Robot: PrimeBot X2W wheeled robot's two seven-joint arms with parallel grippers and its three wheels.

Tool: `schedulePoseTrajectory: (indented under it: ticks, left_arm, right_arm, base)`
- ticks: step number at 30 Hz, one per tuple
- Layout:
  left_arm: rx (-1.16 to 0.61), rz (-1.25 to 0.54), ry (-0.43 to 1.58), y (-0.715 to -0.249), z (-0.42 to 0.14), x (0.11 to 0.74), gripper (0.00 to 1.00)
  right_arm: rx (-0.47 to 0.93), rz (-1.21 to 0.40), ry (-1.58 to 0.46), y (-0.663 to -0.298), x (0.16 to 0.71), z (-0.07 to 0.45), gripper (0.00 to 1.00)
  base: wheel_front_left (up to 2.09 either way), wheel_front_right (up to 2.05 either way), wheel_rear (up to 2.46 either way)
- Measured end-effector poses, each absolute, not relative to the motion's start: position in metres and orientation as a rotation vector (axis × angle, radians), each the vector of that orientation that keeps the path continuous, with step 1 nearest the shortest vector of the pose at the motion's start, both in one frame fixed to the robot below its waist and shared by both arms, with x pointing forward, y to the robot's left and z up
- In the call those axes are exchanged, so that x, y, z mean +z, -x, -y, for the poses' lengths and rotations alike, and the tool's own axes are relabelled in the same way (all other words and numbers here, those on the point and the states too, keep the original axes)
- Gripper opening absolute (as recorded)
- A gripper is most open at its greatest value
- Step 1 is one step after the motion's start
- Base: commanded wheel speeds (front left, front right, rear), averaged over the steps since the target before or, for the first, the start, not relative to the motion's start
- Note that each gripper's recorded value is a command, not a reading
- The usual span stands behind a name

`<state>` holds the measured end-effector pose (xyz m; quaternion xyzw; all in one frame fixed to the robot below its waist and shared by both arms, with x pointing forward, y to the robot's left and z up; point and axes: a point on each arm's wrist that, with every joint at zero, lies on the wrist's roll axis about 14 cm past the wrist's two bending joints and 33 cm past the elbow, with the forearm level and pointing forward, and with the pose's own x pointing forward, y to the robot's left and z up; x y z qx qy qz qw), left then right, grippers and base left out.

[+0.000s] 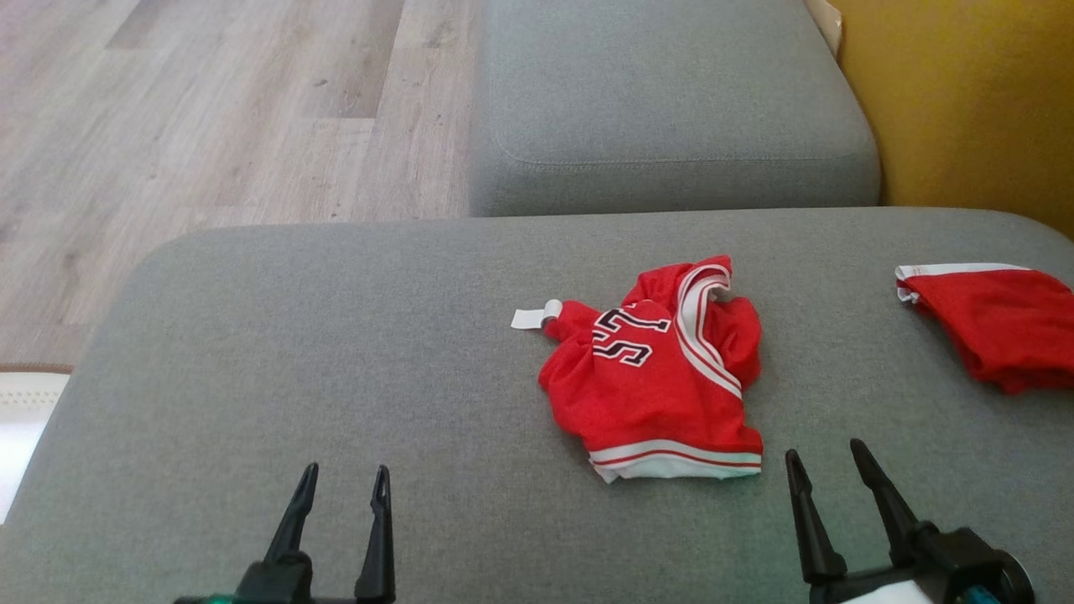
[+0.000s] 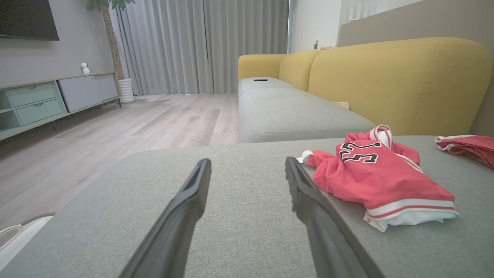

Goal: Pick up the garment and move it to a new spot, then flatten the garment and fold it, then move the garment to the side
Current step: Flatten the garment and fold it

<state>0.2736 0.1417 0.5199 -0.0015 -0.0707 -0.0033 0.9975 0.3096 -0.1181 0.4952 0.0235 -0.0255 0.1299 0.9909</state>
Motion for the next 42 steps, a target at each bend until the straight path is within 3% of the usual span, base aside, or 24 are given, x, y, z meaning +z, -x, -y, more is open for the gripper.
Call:
schedulePoseTrajectory:
  ticks: [37, 42]
  left_arm:
    - [-0.022, 0.127, 0.015, -0.273, -0.135, 0.515, 1.0]
    - [-0.143, 0.093, 0.026, -0.274, -0.107, 0.506, 1.0]
  right_arm:
    - [0.242, 0.045, -0.049, -0.309, 0.493, 0.124, 1.0]
    - [0.21, 0.051, -0.012, -0.307, 0.494, 0.134, 1.0]
  base:
    - [0.0, 0.0, 0.0]
    - [0.0, 0.0, 0.0]
